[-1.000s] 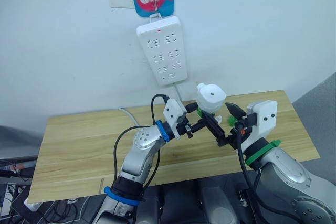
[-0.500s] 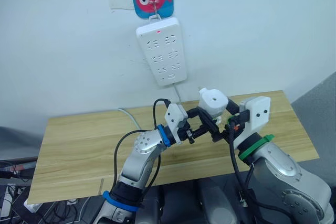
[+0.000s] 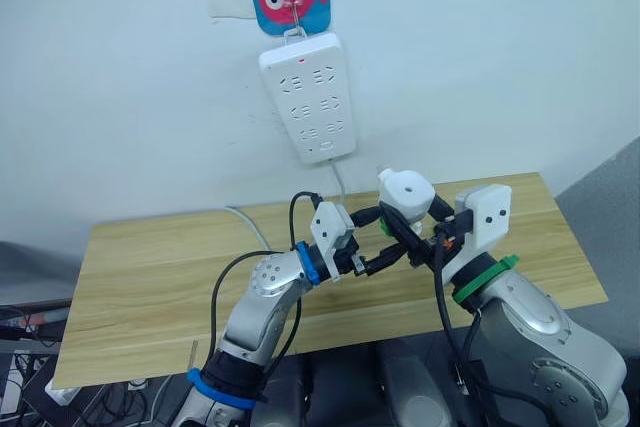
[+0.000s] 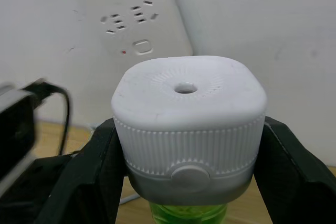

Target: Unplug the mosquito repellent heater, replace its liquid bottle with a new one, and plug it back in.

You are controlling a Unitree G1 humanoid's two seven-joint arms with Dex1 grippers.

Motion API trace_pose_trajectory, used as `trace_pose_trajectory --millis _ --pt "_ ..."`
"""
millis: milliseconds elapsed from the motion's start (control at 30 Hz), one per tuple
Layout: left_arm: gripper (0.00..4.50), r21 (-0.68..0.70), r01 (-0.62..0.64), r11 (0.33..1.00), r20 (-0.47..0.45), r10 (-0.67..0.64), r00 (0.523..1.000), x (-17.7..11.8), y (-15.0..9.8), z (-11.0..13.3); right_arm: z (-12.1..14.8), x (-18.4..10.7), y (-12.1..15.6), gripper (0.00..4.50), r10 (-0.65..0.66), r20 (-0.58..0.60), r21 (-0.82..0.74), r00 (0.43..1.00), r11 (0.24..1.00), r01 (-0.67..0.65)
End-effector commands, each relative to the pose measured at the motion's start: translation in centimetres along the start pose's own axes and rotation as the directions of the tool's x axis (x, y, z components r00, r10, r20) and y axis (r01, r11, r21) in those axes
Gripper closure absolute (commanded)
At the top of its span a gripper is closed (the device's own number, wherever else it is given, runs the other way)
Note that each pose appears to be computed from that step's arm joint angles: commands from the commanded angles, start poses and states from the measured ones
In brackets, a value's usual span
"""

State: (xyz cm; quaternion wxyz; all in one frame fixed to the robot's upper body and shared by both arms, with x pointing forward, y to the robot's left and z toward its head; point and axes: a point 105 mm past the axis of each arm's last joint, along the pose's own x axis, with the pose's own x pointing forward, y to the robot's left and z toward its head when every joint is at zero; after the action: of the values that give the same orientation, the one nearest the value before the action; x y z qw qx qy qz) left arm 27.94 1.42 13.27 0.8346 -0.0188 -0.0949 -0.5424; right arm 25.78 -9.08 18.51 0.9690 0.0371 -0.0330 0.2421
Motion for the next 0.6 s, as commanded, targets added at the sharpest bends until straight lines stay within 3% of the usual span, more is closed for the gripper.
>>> trace_pose_trajectory --millis 33,133,300,600 --pt "0.00 0.026 -0.034 0.999 0.045 0.033 0.998 -1.7 0.6 2.3 1.2 -0.2 -1.0 1.55 -0.024 0.051 -0.037 0.998 0.999 0.026" --pt "0.00 0.020 -0.055 0.998 0.024 0.054 0.998 -3.7 1.3 3.3 1.5 -0.1 -1.8 1.55 -0.020 0.054 -0.072 0.998 0.997 0.023" --pt "0.00 0.138 -0.155 0.978 -0.009 0.158 0.987 -7.0 5.1 6.0 2.2 -0.2 -1.9 1.55 0.020 0.062 -0.103 0.998 0.995 -0.013" --pt "0.00 0.264 -0.297 0.918 0.058 0.292 0.955 -7.0 11.0 8.6 2.3 0.2 -0.3 1.55 0.086 0.061 -0.080 0.994 0.994 -0.081"
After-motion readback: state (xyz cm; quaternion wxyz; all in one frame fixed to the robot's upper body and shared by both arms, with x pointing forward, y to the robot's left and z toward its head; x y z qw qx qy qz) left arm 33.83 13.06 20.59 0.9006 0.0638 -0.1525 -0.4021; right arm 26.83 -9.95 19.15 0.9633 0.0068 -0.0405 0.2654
